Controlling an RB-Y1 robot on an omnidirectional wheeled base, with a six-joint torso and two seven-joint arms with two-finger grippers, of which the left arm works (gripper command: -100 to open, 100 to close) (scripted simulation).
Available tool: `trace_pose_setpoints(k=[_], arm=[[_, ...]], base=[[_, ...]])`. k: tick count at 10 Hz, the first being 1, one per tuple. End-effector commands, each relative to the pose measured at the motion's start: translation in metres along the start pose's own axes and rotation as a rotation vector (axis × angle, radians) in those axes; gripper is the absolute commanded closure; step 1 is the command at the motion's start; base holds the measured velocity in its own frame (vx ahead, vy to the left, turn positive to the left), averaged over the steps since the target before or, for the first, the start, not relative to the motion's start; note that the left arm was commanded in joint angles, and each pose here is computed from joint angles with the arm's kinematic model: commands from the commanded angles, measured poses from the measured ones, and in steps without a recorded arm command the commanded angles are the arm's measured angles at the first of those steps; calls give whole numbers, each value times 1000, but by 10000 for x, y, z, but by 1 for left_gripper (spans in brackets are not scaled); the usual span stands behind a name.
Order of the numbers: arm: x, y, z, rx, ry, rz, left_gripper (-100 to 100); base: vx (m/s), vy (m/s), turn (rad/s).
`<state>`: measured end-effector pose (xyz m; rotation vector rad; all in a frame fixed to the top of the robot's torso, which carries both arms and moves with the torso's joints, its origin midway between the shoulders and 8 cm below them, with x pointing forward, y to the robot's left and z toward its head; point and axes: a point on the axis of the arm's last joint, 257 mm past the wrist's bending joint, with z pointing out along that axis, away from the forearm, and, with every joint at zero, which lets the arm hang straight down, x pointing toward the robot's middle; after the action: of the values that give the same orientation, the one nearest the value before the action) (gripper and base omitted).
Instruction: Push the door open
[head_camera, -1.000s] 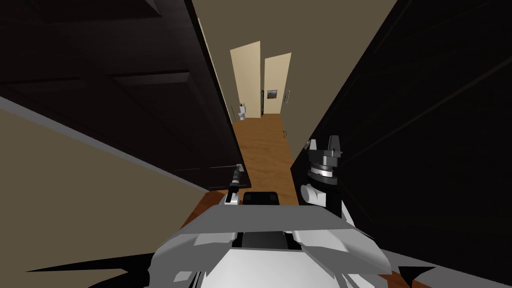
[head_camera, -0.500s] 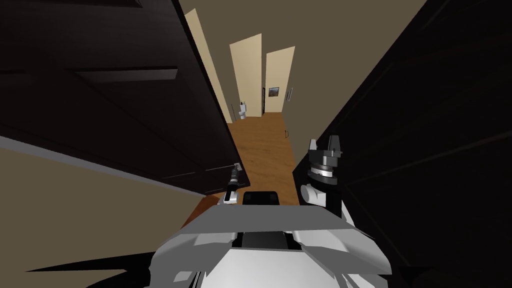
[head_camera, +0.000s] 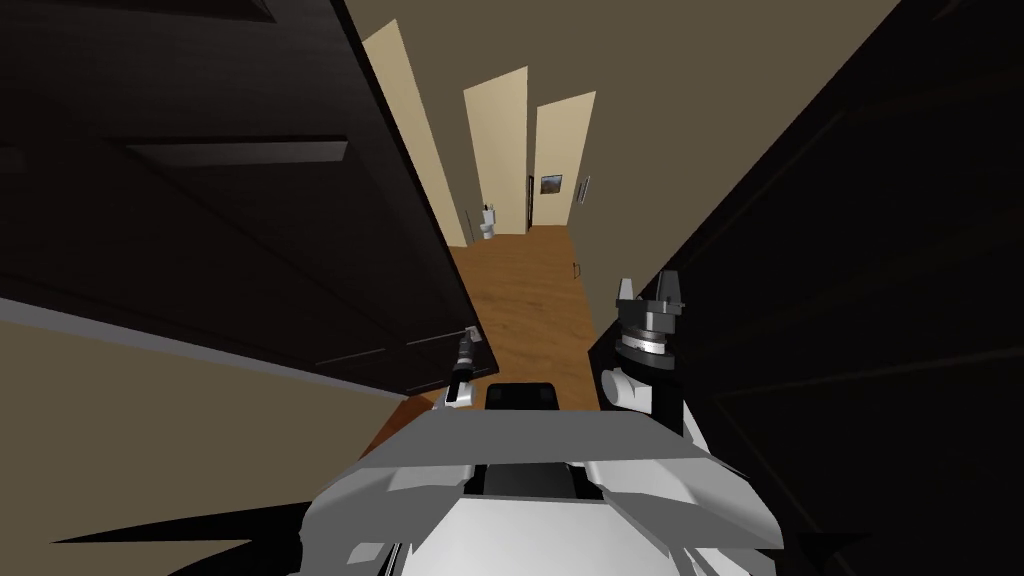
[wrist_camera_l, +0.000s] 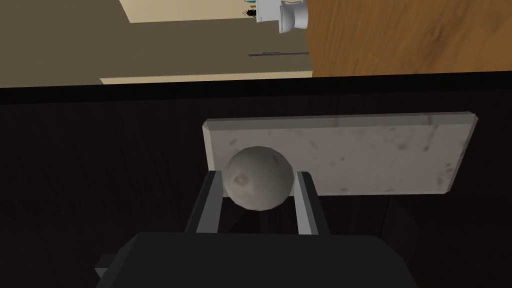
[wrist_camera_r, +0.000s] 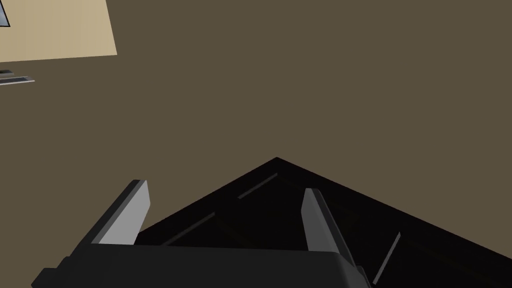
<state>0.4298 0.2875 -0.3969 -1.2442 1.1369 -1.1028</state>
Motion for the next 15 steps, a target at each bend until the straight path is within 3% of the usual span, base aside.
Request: trace_pose_setpoints(k=[1, 7, 8, 13, 15], arm=[[-172, -52, 18, 6, -27, 10, 100], [-583, -57, 38, 5, -130, 5, 100], [-489, -43, 20, 1, -114, 3, -100], [-400, -47, 5, 0, -115, -19, -100], [-462, -49, -1, 3, -119, -7, -100]], base=[[104, -40, 39], [161, -47, 81], [-16, -84, 47], [-226, -110, 33], [-1, -20, -18]])
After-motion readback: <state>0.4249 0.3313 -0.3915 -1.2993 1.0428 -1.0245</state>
